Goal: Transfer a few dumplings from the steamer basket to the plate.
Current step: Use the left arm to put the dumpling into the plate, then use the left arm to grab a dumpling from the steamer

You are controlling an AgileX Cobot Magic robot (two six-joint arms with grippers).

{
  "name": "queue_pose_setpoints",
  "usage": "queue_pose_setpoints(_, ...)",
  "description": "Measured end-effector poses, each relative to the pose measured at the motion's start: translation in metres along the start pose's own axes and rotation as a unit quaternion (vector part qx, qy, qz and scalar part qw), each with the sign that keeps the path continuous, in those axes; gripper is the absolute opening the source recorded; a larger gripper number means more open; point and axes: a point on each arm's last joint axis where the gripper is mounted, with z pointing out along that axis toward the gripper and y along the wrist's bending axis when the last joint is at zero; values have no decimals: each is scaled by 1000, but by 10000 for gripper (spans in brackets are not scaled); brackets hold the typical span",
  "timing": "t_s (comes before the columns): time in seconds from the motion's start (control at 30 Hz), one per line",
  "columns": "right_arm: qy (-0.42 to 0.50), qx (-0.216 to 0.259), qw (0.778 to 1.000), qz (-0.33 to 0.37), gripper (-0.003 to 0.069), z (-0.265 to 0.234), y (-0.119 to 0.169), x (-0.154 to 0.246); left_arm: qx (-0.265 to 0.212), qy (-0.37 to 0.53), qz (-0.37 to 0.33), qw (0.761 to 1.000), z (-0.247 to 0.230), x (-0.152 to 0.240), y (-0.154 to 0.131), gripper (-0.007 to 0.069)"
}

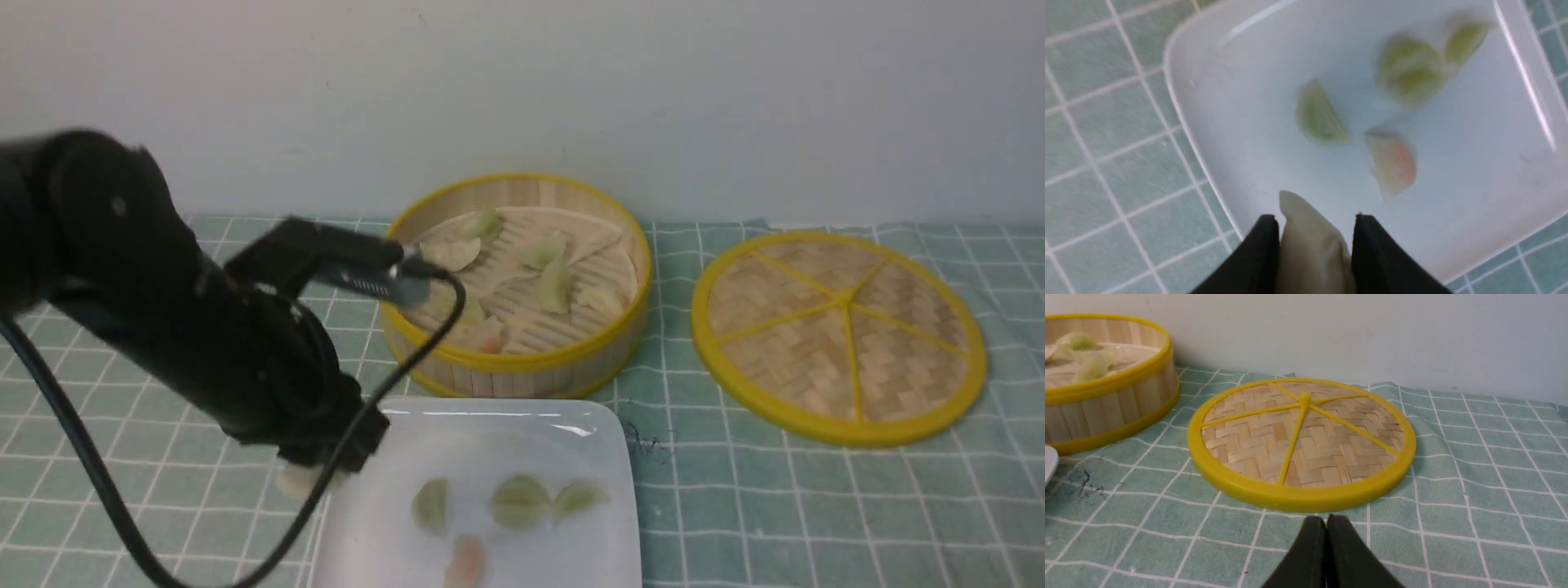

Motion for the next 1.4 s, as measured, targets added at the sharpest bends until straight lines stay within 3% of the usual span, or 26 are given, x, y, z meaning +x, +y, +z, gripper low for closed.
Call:
queue_pose_setpoints(0.17,0,0,1000,0,-13,0,0,0,-2,18,57,998,41,7,-17,207)
queue_pose_setpoints(0.4,0,0,1000,0,-13,0,0,0,-7,31,66,997,76,3,-20,217)
queue_pose_setpoints(0.63,0,0,1000,0,-13,0,0,0,-7,52,42,998,93,4,-17,479)
queue_pose_setpoints(0.77,0,0,1000,0,-13,0,0,0,-2,45,47,998,76,-7,-21,531)
queue_pose_setpoints(0.83,0,0,1000,0,-13,0,0,0,-7,10,50,999,52,-22,-25,487)
queue_pose_setpoints(0.93,0,0,1000,0,-13,0,0,0,-27,-78,58,995,4,-51,-31,304)
queue_pose_setpoints(1.0,0,0,1000,0,-13,0,0,0,-41,-139,66,987,-29,-71,-35,133)
queue_pose_setpoints(1.03,0,0,1000,0,-13,0,0,0,-41,-144,66,987,-32,-72,-35,119)
queue_pose_setpoints(1.07,0,0,1000,0,-13,0,0,0,-51,-173,72,981,-47,-84,-37,46)
queue_pose_setpoints(1.2,0,0,1000,0,-13,0,0,0,-77,-202,72,974,-57,-124,-32,-4)
queue_pose_setpoints(1.4,0,0,1000,0,-13,0,0,0,-93,-152,50,983,-14,-163,-4,1)
